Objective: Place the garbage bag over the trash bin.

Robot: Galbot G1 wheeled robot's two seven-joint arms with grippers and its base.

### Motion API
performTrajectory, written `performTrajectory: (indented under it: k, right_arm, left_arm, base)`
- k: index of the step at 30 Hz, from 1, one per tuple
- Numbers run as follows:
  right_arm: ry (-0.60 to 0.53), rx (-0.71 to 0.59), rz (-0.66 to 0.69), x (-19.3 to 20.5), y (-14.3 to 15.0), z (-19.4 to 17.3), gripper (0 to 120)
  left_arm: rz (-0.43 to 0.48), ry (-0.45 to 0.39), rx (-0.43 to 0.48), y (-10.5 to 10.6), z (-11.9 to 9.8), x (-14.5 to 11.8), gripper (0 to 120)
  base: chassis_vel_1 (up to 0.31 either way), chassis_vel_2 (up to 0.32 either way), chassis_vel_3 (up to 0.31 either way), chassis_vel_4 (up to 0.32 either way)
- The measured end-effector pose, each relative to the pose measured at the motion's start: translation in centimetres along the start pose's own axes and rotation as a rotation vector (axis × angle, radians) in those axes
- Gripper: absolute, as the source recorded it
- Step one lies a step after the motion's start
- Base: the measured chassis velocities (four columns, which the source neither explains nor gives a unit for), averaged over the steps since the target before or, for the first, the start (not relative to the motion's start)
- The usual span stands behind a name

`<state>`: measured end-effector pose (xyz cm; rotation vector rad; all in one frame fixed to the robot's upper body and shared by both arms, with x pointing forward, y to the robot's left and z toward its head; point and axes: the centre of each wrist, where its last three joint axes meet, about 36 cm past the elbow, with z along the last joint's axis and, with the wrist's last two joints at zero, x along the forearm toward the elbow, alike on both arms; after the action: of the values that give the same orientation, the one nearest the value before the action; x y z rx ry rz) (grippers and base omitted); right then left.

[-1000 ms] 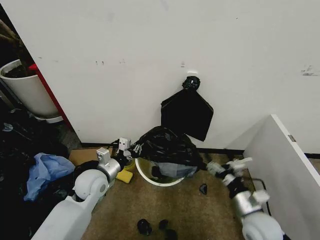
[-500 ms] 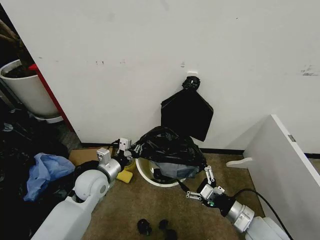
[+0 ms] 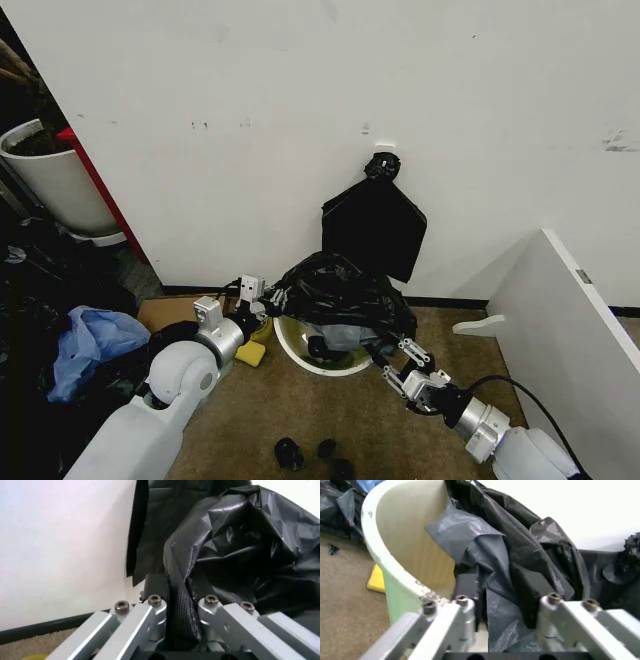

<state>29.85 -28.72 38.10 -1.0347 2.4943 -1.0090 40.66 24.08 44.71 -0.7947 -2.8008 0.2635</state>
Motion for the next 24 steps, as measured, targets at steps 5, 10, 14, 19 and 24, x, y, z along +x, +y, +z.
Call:
performTrajectory:
  k: [5,10,14,19,24]
  right_arm:
    - [-0.001,0.0,-0.008,0.0,-0.2,0.2,1]
    - [-0.089,-0.094,-0.057,-0.1,-0.3,0.8,0]
    - [-0.247,-0.216,-0.238,0.0,-0.4,1.8,0]
    - [-0.303,-0.257,-0.375,0.6,0.5,2.8,0]
    - [-0.272,-0.268,-0.427,0.8,2.5,4.2,0]
  left_arm:
    - [-0.008,0.001,0.002,0.0,0.0,0.2,5]
    - [-0.023,-0.005,0.021,-0.1,-0.1,0.3,5]
    - [-0.03,-0.009,0.062,-0.2,-0.4,0.1,5]
    - [-0.013,-0.004,0.156,-0.9,-0.9,0.1,5]
    - [0.015,0.013,0.273,-2.4,-1.7,0.4,5]
  base:
    - [0.0,0.0,0.0,0.0]
    - [0.0,0.0,0.0,0.0]
    - [0.0,0.0,0.0,0.0]
    - [0.0,0.0,0.0,0.0]
    - [0.0,0.0,0.0,0.0]
